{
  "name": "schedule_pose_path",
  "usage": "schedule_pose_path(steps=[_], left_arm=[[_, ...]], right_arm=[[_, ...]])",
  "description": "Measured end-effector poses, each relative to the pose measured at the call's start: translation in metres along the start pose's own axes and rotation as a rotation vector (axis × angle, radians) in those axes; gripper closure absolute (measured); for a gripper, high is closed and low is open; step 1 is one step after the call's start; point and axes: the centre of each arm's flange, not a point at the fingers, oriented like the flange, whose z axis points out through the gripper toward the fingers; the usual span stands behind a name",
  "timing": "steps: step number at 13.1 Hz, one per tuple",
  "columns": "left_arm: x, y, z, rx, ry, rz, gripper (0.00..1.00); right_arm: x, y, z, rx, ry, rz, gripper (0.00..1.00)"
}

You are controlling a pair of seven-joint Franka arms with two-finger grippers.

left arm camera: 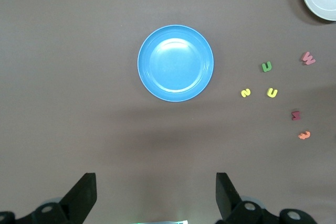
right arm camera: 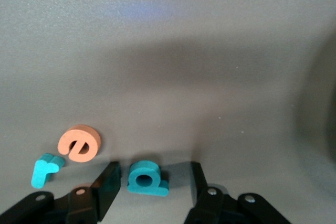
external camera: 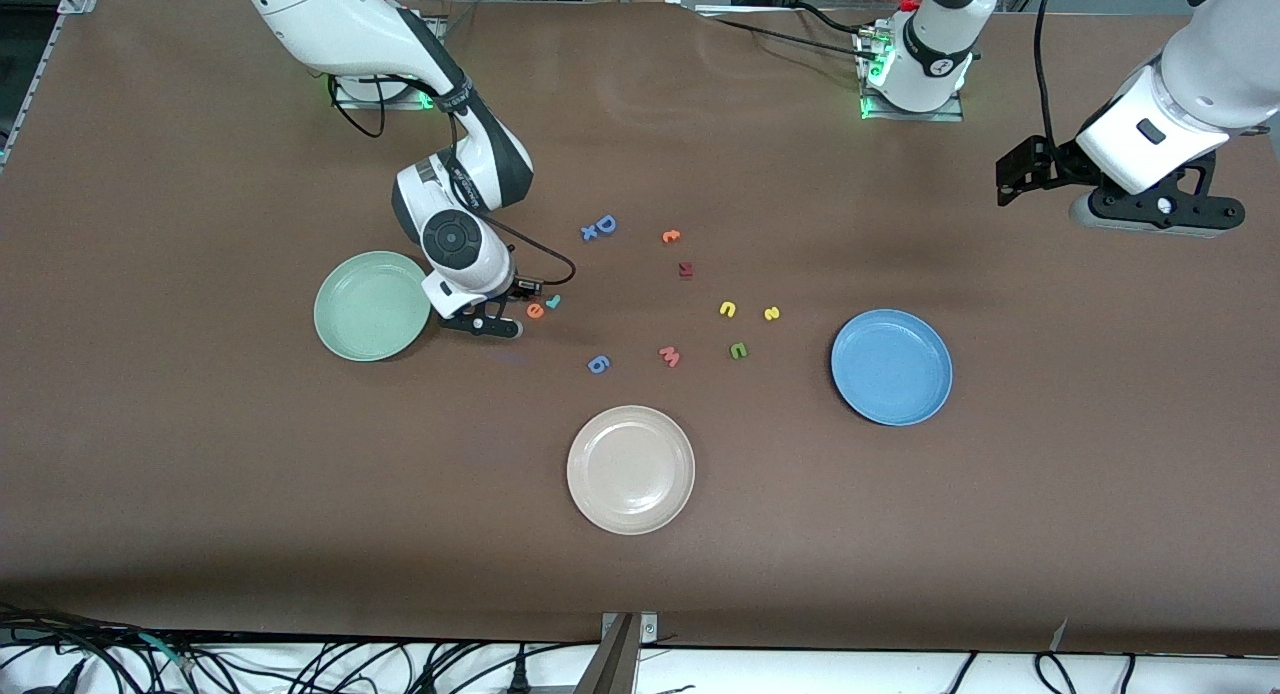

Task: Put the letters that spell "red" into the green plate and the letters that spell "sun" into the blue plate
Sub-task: 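Place the p on the green plate while the left gripper reaches letters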

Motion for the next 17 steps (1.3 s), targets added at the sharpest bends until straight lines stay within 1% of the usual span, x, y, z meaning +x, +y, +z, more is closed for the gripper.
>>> schedule_pose_path(steps=[2,3,4,5,6,8,14,15,17], left_arm=[[0.000,0.000,0.000,0.000,0.000,0.000,0.00],[0.000,0.001,0.000,0.000,0.000,0.001,0.00],[0.000,0.003,0.000,0.001,0.000,0.006,0.00],[-0.001,0.007,0.000,0.002,0.000,0.014,0.00],[-0.001,0.011,0.000,0.003,0.000,0.020,0.00],[-0.002,0.018,0.000,0.004,-0.001,0.028,0.00],[-0.002,0.030,0.003,0.008,-0.009,0.048,0.00],[-0.002,0.030,0.003,0.008,-0.010,0.048,0.00],[-0.002,0.030,0.004,0.008,-0.012,0.047,0.00]], right_arm=[[-0.001,-0.001,0.000,0.001,0.000,-0.001,0.39],[-0.002,-0.002,-0.001,0.003,0.001,-0.002,0.45],[-0.002,-0.003,-0.001,0.003,0.001,-0.002,0.45],[-0.002,-0.003,-0.001,0.005,0.001,-0.003,0.57],[-0.002,-0.004,-0.002,0.005,0.002,-0.002,0.62],[-0.002,-0.003,-0.005,0.005,0.003,-0.002,0.65],[-0.003,-0.003,-0.005,0.002,-0.001,-0.003,0.66],[-0.003,-0.002,-0.008,-0.005,-0.010,-0.003,0.70],[0.005,0.009,-0.029,-0.027,-0.031,-0.012,0.70]])
